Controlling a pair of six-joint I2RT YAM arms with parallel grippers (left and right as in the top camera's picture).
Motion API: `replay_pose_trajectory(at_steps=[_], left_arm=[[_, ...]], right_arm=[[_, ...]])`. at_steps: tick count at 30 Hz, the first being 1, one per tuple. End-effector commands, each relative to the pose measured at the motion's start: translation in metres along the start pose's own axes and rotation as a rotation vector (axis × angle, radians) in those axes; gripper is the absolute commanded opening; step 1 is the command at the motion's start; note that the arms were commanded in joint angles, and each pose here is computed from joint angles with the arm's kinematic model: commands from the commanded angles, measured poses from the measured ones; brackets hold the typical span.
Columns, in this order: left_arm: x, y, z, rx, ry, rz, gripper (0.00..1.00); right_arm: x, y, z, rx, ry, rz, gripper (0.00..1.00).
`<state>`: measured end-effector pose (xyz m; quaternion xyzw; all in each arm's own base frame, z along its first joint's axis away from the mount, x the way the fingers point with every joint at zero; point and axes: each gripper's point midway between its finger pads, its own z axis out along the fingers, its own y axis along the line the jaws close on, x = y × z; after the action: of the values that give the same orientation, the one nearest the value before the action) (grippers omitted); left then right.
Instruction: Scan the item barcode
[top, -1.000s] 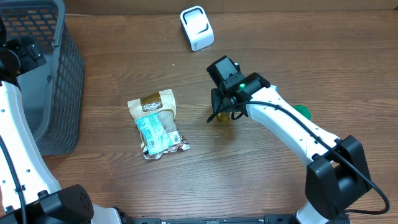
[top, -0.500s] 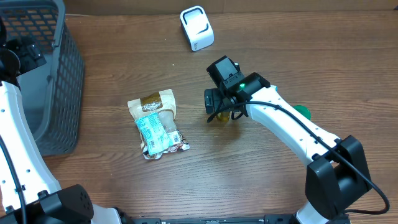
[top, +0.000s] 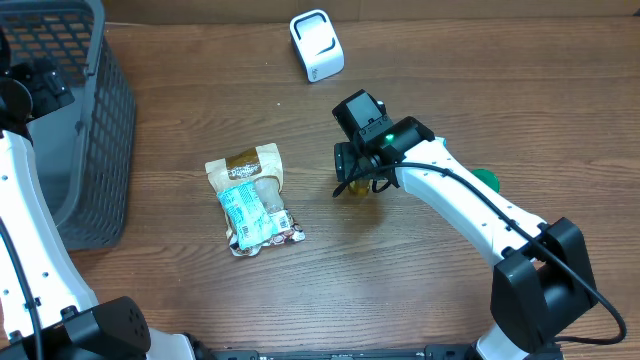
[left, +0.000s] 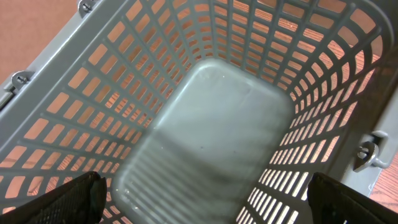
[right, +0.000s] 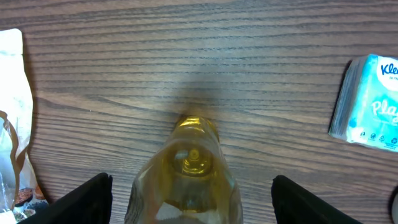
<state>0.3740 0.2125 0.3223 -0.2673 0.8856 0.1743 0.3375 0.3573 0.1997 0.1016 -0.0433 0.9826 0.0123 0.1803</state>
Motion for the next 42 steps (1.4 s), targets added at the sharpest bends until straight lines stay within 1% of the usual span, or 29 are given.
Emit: replay_pose_trajectory(at_steps=[1, 5, 12, 36, 39, 42], left_arm=[[-0.0043, -0.002, -0.0038, 0.01, -0.014, 0.017, 0.99], [-0.0043, -0.002, -0.0038, 0.011, -0.014, 0.017, 0.99], [-0.0043, -0.002, -0.0038, 0.01, -0.014, 0.017, 0.99], [-0.0043, -0.002, -0.0038, 0.011, -0.014, 0.017, 1.0], [-0.0043, -0.002, -0.0038, 0.01, -0.014, 0.017, 1.0], [-0.0043, -0.002, -0.0038, 0.011, -0.014, 0.017, 0.99]], right_arm=[[0.0002, -0.0001, -0.0005, -0.003, -0.002, 0.005, 0.75], [0.0011, -0.0005, -0.0005, -0.001, 0.001, 0.004, 0.67], [0.0012, -0.0006, -0.0005, -0.001, 0.002, 0.004, 0.6], [0.001, -0.0005, -0.0005, -0.001, 0.001, 0.005, 0.61], [0.0014, -0.0006, -0.0004, -0.001, 0.002, 0.005, 0.59], [0.002, -0.001, -0.0004, 0.001, 0.005, 0.004, 0.56]])
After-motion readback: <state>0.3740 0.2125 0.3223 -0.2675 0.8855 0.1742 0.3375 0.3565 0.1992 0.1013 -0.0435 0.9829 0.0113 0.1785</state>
